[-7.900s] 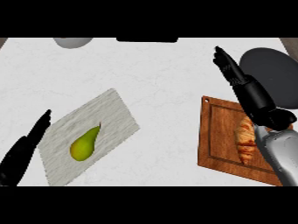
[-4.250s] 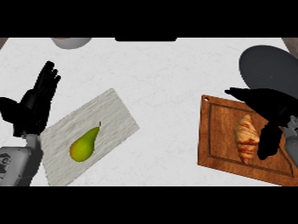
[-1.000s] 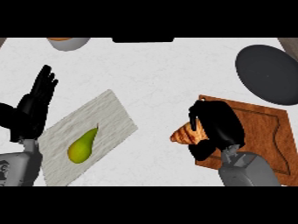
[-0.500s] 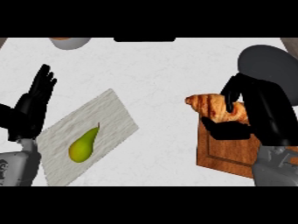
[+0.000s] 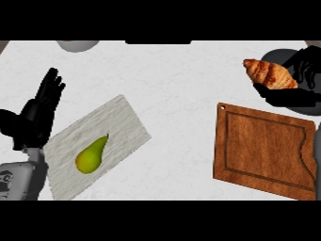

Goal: Pick the croissant from the cutting board and place it in the pan

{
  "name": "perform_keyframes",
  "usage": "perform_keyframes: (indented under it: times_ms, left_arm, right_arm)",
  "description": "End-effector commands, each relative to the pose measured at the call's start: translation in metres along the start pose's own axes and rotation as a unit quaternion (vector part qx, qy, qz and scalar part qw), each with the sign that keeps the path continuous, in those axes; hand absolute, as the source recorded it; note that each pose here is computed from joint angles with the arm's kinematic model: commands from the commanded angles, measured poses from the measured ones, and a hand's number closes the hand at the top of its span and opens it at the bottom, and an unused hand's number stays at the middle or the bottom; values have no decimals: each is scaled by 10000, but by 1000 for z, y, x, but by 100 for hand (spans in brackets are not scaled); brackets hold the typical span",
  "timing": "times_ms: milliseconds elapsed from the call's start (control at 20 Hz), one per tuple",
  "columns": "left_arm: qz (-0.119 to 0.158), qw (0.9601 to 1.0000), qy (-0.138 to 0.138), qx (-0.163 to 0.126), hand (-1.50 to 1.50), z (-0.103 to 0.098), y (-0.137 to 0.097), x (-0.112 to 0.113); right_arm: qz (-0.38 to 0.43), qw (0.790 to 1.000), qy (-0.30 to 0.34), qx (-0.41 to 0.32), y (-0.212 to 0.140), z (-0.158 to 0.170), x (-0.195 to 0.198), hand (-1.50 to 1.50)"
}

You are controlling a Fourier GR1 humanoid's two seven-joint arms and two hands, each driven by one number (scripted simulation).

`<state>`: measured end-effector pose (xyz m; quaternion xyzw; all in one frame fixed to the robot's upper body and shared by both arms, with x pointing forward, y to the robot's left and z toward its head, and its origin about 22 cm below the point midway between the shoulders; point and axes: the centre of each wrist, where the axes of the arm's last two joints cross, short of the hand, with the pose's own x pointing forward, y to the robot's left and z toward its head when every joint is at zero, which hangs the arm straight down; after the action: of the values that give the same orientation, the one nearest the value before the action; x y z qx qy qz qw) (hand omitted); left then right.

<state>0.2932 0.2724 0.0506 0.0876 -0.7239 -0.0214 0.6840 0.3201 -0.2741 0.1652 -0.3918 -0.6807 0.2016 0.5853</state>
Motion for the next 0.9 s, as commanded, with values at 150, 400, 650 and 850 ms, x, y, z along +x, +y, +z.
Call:
perform_keyframes:
  times_ms: [150, 400, 650, 850]
  left_arm:
    - [2, 9999, -94, -58, 0, -6, 1, 17]
    - [29, 9999, -81, -100, 0, -10, -6, 15]
    - [19, 9995, -171, -275, 0, -15, -8, 14]
    - [15, 9995, -193, -242, 0, -17, -12, 7]
  right_arm:
    - [310, 9975, 372, -507, -16, -55, -77, 150]
    - [1292, 9883, 444, -683, -36, -51, -143, 150]
    - [1308, 9863, 601, -806, -42, -67, -166, 150]
    - [1093, 9857, 807, -998, -40, -71, -174, 150]
